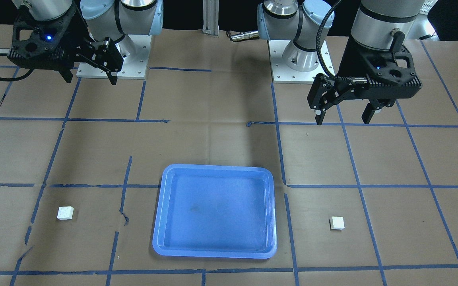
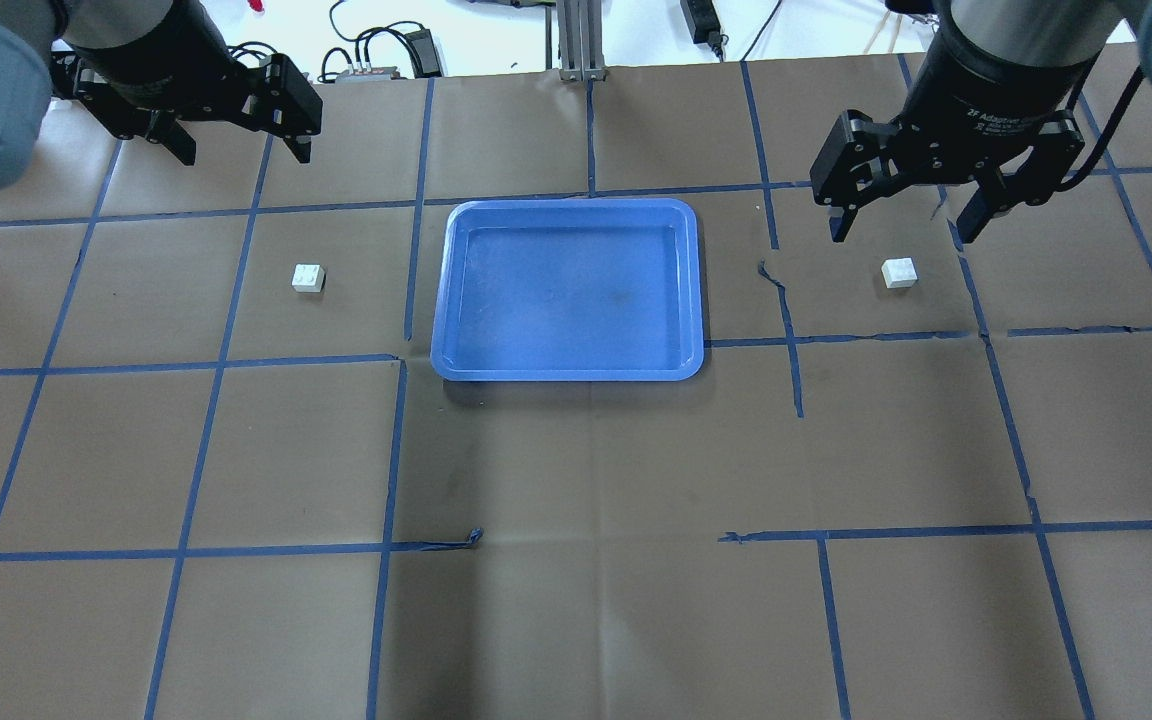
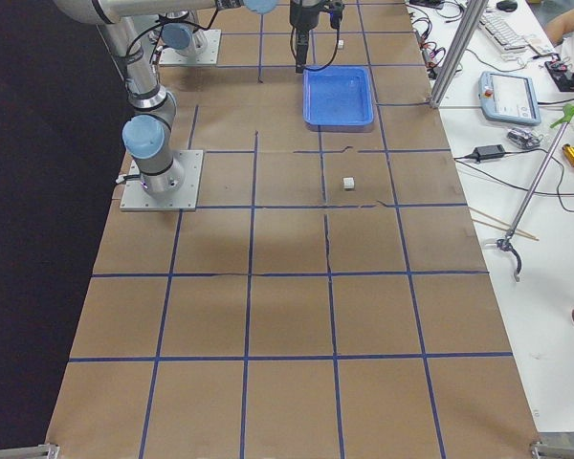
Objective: Assemble white blocks and place on blue tray
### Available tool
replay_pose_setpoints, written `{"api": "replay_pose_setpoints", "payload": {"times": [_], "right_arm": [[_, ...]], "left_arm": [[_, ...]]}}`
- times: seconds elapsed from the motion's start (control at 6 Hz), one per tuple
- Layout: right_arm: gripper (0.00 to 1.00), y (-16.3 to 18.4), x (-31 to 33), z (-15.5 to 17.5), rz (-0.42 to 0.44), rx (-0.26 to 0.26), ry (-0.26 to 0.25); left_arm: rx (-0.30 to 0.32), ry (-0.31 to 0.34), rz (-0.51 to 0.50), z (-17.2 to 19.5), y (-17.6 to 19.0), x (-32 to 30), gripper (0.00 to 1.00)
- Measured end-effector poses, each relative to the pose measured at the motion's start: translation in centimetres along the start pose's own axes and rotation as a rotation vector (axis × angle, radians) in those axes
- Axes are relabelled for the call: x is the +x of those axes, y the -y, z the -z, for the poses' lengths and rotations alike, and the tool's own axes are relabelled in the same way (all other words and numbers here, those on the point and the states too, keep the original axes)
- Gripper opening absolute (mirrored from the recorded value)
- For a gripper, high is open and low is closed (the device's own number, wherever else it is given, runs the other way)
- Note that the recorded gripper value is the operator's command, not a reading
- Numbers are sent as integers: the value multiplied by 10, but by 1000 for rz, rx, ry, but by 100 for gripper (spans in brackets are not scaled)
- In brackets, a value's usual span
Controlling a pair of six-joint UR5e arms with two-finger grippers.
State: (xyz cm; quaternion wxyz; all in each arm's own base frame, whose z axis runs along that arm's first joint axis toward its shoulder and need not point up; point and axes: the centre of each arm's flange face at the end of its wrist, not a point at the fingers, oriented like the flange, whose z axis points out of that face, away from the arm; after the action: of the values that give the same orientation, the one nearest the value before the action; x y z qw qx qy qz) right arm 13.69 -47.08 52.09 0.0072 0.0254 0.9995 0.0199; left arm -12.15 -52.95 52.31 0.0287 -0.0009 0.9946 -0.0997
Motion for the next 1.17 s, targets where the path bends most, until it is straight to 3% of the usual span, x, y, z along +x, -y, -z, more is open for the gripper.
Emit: {"api": "replay_pose_setpoints", "payload": {"times": [0.83,1.17], "right_arm": [[100,0,1,0,-1,-1,1],[100,-4,2,6,8,11,4]], "left_arm": [[-23,1,-49,-10,1,-13,99],[-160,-13,-96,-38,-3,-21,99]]}}
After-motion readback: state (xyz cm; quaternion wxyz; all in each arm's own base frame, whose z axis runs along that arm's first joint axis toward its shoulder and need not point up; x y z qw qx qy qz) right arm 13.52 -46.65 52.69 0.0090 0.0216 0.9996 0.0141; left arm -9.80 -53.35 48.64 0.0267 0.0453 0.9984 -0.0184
